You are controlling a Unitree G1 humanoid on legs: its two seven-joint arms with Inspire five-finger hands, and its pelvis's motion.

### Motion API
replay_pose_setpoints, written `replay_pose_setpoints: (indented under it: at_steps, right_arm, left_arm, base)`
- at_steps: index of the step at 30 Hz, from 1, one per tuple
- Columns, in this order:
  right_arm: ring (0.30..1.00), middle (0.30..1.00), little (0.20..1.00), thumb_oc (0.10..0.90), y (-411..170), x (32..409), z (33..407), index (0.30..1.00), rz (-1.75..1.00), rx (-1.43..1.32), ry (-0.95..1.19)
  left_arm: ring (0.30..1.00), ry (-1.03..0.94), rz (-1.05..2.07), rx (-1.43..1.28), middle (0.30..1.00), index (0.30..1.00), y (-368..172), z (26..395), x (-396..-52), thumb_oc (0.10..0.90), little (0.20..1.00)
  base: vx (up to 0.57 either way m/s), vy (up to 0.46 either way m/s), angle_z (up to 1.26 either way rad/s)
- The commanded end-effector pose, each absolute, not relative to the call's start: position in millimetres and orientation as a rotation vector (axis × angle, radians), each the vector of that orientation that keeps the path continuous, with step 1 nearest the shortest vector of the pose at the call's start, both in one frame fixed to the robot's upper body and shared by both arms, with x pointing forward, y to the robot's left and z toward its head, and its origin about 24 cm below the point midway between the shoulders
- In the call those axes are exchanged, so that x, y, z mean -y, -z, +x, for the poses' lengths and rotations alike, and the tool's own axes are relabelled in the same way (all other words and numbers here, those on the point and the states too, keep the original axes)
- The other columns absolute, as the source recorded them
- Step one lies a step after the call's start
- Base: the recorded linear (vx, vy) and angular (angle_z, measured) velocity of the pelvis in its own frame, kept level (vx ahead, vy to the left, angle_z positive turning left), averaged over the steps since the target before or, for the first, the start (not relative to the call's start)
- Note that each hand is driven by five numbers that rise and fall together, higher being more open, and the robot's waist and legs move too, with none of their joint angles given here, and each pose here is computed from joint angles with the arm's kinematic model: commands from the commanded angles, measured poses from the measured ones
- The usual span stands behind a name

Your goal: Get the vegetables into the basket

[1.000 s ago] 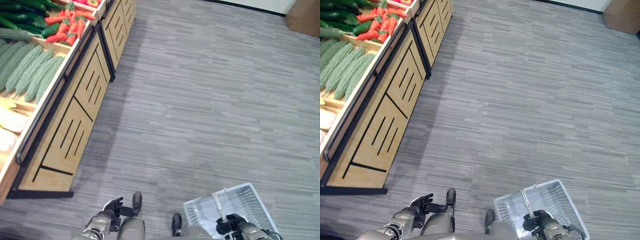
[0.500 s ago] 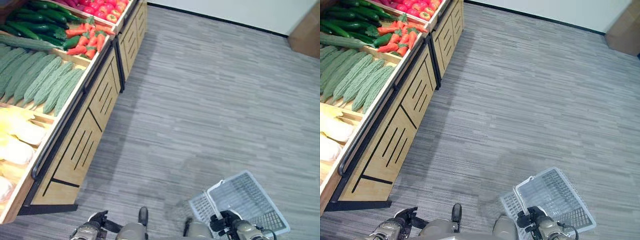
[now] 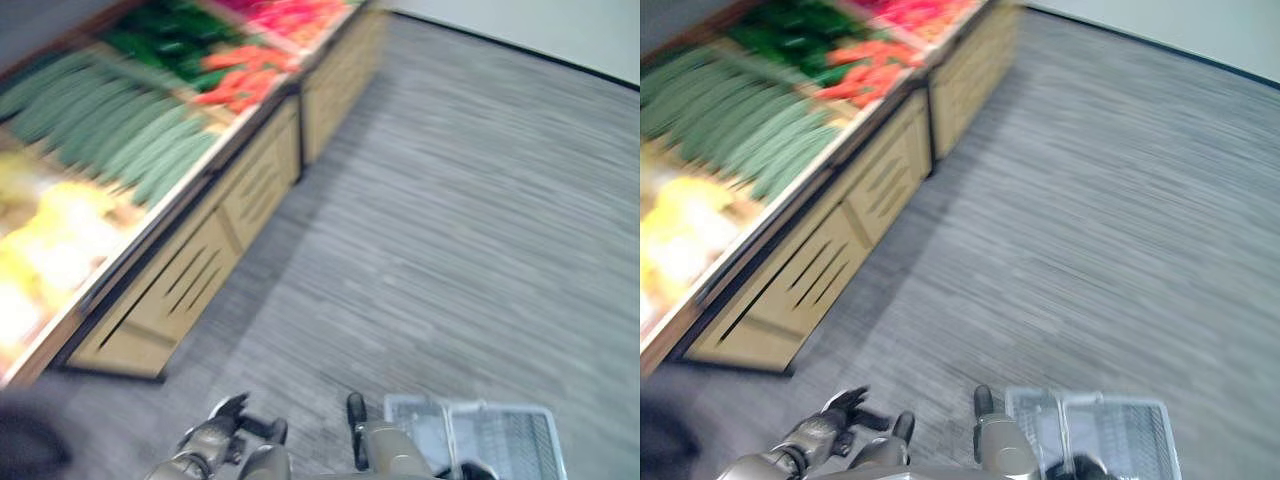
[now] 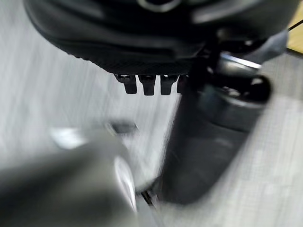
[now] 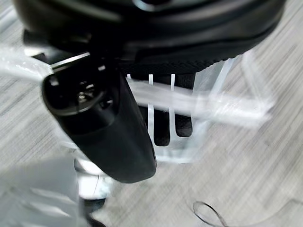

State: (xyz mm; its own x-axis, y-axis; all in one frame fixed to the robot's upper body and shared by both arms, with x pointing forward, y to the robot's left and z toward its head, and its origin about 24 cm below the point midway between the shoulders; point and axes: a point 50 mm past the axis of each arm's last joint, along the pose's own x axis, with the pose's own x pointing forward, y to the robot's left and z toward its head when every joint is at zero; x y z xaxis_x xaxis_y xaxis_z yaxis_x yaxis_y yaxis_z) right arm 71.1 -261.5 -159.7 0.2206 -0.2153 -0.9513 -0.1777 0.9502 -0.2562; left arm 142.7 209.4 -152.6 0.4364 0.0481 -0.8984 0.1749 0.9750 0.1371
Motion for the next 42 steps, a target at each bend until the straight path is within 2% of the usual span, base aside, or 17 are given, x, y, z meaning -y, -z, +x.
replay_pose_setpoints:
  at_steps: [1,14,22,25,31,42]
  right_arm:
    - [0.300,0.300,0.300,0.400,147.7,275.6,102.5,0.300,-0.366,-1.236,0.063]
    - [0.300,0.300,0.300,0.400,151.5,270.0,95.2,0.300,-0.369,-1.261,0.030]
    - [0.300,0.300,0.300,0.400,149.0,281.3,88.3,0.300,-0.407,-1.280,0.037]
    - [0.300,0.300,0.300,0.400,152.1,275.2,84.6,0.300,-0.414,-1.301,0.011]
    - [0.300,0.300,0.300,0.400,154.1,263.1,94.0,0.300,-0.417,-1.281,-0.032]
    - [0.300,0.300,0.300,0.400,154.7,259.3,95.7,0.300,-0.402,-1.273,-0.042]
  left_arm:
    - [1.000,-0.012,0.256,-1.154,1.000,1.000,150.3,136.2,-235.1,0.900,1.000]
    - [1.000,-0.033,0.261,-1.149,1.000,1.000,148.3,137.7,-241.0,0.900,1.000]
    - [1.000,0.032,0.267,-1.107,1.000,1.000,146.0,151.7,-227.2,0.900,1.000]
    - [1.000,0.030,0.271,-1.146,1.000,1.000,150.3,137.6,-230.9,0.900,1.000]
    - [1.000,-0.016,0.295,-1.172,1.000,1.000,149.3,129.2,-247.0,0.900,1.000]
    - [1.000,-0.026,0.301,-1.175,1.000,1.000,148.6,127.6,-251.3,0.900,1.000]
  base:
    - [0.06,-0.044,0.16]
    - [0.05,-0.039,0.13]
    - [-0.04,0.023,0.64]
    - [0.12,0.305,1.88]
    - [0.06,0.182,-0.45]
    - [0.03,0.088,0.16]
